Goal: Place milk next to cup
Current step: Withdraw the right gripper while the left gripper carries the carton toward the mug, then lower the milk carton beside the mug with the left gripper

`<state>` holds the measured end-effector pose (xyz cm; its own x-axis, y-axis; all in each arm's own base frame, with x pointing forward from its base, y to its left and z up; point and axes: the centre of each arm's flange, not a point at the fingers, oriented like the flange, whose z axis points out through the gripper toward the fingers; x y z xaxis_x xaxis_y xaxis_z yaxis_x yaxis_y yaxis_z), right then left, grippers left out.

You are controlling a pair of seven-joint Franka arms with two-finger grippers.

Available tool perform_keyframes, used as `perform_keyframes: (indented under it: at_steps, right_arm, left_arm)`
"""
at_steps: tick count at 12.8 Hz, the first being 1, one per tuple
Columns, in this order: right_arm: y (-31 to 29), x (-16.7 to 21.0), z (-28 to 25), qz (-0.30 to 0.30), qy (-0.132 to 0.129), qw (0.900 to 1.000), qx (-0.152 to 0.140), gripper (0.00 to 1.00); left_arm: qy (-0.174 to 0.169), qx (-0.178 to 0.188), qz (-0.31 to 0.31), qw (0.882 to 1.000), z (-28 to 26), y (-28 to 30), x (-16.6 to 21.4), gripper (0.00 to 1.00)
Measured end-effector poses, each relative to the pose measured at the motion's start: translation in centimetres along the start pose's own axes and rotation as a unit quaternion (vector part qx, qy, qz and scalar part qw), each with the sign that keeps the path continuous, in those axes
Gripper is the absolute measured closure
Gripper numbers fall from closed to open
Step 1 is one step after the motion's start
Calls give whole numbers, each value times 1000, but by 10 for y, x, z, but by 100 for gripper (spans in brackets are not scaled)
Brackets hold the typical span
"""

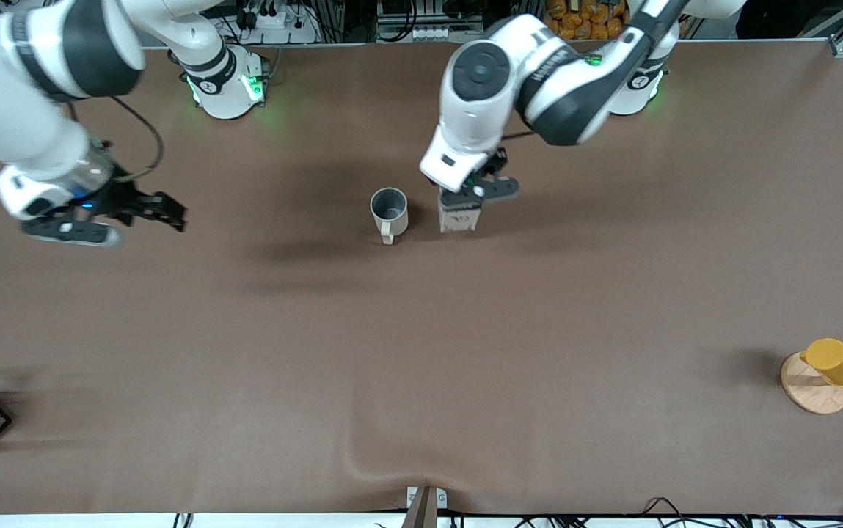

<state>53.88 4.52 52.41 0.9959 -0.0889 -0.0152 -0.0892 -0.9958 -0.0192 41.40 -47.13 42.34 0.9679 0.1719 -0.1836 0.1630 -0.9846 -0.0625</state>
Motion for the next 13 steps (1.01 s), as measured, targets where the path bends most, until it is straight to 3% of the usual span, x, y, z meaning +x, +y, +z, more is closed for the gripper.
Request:
perform_keyframes:
  at_steps: [5, 9, 13]
  right_arm:
    - [61, 12, -97, -23, 16, 1000, -12, 0]
    - [64, 21, -110, -52, 22, 998, -20, 0]
    - [64, 25, -110, -50, -2, 998, -23, 0]
  left_arm:
    - [-19, 38, -15, 999, 37, 35, -55, 43]
    - [-25, 49, 7, 998, 62, 68, -99, 43]
    - [-16, 28, 21, 999, 57, 81, -114, 43]
